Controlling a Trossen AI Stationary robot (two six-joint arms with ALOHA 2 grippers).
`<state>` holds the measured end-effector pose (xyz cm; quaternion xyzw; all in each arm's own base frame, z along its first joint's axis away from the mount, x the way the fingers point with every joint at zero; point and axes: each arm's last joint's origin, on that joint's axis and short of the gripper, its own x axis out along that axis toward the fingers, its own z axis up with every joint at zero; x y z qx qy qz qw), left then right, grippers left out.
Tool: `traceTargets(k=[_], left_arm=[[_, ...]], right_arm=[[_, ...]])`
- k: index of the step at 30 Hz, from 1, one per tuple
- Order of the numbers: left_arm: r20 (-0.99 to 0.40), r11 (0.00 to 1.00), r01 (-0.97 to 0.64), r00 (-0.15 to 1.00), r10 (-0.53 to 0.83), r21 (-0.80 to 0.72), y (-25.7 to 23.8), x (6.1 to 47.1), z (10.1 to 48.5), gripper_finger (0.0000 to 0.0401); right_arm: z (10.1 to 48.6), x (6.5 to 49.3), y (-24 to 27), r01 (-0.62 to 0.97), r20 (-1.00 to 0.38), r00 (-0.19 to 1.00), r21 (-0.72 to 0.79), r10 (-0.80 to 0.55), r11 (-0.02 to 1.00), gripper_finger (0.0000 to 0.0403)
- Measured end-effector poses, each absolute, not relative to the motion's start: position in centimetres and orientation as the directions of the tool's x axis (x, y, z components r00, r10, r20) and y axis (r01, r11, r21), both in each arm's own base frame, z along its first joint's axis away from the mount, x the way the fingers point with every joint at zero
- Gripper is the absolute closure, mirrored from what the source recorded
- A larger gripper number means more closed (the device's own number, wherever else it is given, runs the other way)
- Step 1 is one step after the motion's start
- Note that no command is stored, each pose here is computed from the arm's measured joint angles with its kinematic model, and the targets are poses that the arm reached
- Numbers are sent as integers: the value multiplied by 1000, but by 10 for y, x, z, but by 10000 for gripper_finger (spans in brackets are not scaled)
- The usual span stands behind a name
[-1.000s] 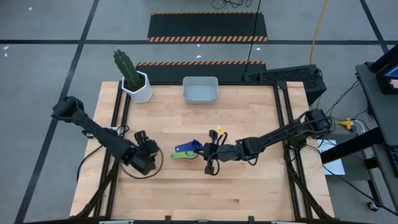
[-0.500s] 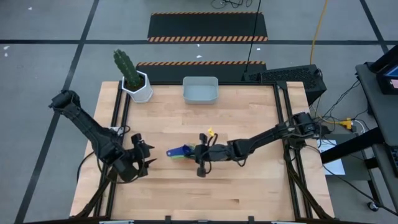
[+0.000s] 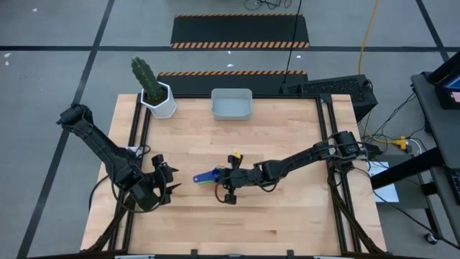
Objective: Nest measuring cups in basket
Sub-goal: Stack the violet measuring cup on top of the green measuring cup
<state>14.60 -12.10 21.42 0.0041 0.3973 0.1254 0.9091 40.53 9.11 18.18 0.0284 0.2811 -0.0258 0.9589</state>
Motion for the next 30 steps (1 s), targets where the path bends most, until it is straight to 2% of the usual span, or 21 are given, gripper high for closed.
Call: traceTargets(k=[4, 18, 30], left_arm=[[-721, 968, -225, 653, 231, 107, -121, 146, 214, 144], [-715, 969, -227, 661, 230, 102, -121, 147, 215, 144], [-664, 954, -296, 702, 255, 53, -122, 151, 217, 144]], right_arm=[[178, 403, 88, 74, -581, 813, 25, -46, 997, 394], [177, 403, 88, 72, -586, 809, 19, -48, 997, 393], [177, 403, 87, 78, -586, 809, 25, -49, 997, 333]])
